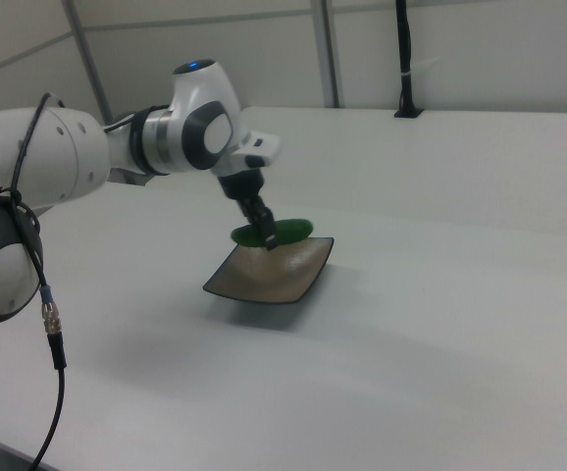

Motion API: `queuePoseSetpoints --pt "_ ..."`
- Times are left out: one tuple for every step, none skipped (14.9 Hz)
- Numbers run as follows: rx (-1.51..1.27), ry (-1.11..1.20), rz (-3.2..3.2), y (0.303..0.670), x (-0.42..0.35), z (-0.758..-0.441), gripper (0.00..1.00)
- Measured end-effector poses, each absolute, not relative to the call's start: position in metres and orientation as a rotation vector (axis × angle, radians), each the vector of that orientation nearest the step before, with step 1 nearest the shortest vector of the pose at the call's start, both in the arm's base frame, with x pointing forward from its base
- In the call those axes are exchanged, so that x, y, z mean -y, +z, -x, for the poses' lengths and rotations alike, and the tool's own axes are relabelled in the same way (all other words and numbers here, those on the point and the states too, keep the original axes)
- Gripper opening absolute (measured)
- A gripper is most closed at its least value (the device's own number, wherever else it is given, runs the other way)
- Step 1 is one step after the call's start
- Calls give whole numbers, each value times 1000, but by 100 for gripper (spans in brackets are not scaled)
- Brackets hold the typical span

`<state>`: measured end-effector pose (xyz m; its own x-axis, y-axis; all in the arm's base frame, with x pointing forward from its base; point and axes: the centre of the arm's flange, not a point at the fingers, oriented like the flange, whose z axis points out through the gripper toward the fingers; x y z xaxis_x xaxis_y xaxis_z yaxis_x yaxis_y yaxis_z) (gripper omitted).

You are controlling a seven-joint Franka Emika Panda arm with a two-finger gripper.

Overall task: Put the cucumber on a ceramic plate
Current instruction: 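Lift the cucumber and carry it over the brown square plate, then lower the cucumber onto the plate and open the gripper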

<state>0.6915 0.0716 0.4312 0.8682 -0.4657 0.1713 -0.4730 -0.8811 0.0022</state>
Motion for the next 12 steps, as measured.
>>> queuePoseSetpoints --pt "733 240 -2997 425 -83 -688 48" --pt "717 219 -2999 417 -93 -686 48" --pt "707 203 -2999 411 -99 -684 55" --pt "700 191 -2999 406 -102 -683 64" --pt "700 184 -2998 403 -102 -683 75" --pt "702 182 -2997 402 -100 -683 85" --pt "705 182 -2996 402 -99 -683 93" --pt "707 183 -2995 402 -98 -684 99" --pt "709 185 -2995 403 -98 -684 99" --pt "710 187 -2995 403 -97 -684 99" --pt "711 181 -2992 404 -96 -684 100" --pt "711 165 -2984 406 -95 -682 100"
